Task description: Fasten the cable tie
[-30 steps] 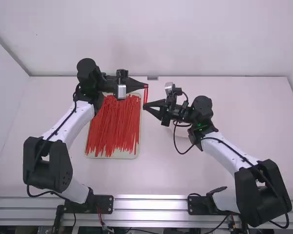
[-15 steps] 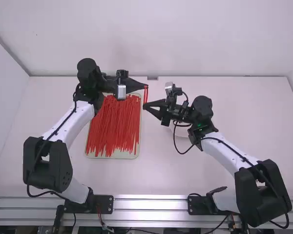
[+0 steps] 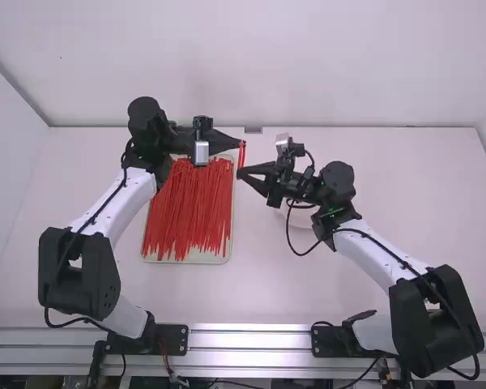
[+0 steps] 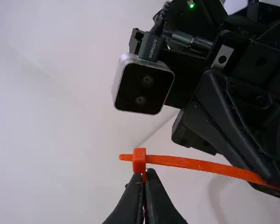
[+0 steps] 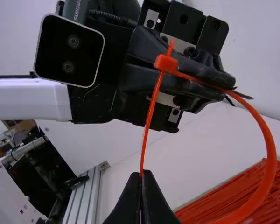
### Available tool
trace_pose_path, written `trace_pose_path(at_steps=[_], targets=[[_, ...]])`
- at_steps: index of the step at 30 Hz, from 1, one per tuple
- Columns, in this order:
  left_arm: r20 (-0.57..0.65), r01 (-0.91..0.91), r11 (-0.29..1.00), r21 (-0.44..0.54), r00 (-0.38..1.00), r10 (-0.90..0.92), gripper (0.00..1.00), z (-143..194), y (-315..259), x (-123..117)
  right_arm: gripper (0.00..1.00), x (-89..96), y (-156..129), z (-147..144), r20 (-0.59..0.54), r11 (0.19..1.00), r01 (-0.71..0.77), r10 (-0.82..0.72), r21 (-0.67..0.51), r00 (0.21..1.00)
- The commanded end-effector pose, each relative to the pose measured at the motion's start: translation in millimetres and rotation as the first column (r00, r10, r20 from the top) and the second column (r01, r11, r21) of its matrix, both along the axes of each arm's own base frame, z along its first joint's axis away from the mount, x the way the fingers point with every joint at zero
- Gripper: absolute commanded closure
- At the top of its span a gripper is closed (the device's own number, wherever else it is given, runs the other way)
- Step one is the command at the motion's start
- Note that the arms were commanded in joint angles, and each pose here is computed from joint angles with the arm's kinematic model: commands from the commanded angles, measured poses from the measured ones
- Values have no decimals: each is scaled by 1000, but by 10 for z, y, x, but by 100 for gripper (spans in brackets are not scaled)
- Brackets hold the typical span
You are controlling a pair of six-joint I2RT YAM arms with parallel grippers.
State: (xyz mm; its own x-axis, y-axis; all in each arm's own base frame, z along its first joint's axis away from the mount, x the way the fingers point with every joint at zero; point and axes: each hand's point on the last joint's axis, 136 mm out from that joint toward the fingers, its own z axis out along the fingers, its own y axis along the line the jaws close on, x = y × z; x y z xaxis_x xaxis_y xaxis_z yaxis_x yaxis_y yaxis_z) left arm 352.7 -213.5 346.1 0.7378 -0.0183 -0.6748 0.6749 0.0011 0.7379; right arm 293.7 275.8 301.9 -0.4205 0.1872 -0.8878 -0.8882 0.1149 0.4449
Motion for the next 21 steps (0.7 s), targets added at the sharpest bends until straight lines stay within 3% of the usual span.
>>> trace_pose_path(at_steps=[1,16,21], targets=[[21,46,999,5,999,-46,98,5,11,-78,100,28,-29,0,-27,1000,6,-6,13,1000],[6,96,995,13,995,-96,98,-124,24,-183,100,74,-131,120,-51,998,20,-17,57,999],[-8,97,995,13,995,-97,98,-154,22,-187,100,45,-136,212,-10,997,16,-16,80,1000]])
